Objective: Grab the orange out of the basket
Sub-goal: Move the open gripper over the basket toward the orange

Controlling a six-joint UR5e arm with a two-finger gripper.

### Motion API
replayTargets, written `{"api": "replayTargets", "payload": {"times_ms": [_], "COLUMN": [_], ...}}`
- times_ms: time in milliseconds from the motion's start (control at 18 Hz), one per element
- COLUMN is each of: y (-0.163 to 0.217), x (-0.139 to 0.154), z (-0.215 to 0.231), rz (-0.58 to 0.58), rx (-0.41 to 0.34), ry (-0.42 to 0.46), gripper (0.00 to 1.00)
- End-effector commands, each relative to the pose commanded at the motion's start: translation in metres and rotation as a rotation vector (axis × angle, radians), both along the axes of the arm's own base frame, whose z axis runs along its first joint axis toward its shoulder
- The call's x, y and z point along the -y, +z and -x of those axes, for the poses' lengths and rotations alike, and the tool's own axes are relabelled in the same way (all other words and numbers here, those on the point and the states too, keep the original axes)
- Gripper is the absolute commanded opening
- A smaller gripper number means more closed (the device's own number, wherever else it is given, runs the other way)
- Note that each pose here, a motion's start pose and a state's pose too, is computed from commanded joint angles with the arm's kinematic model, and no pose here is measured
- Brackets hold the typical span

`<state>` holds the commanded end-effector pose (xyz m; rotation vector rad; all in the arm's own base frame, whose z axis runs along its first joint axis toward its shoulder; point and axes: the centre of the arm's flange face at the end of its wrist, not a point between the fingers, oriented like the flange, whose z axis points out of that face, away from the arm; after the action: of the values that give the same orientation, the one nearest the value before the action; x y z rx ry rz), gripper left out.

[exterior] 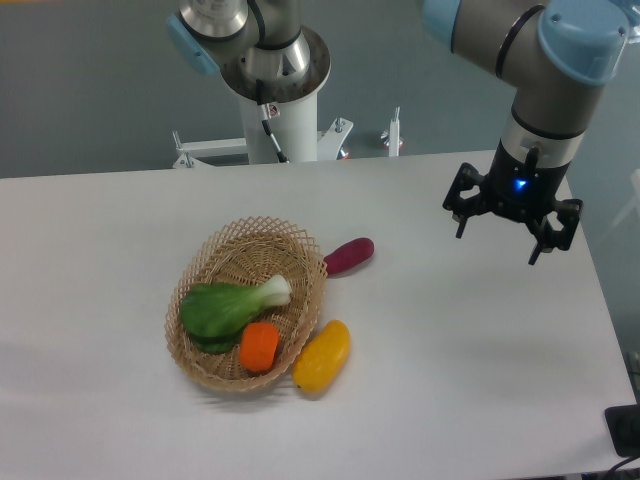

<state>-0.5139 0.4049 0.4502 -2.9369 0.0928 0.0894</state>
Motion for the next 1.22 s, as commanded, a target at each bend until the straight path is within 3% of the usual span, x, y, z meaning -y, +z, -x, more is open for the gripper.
{"api": "replayTargets", "payload": {"times_ms": [389, 611, 722, 889, 1056, 1222], "y": [-0.007, -0.041, -0.053, -0.060, -0.076, -0.095], "x": [-0.012, -0.072, -0.087, -0.106, -0.127, -0.140], "z": [-0.007, -0.033, -0.046, -0.081, -0.147, -0.197], "rz": [-0.003, -0.042, -0.058, -0.040, -0.016, 0.033], "rx": [0.021, 0.021, 0.030, 0.045, 0.101, 0.117], "ry": [0.078, 0.208, 0.284, 0.269, 0.328, 0.290], "gripper": [1.00, 1.00, 1.00, 1.00, 1.00, 1.00]}}
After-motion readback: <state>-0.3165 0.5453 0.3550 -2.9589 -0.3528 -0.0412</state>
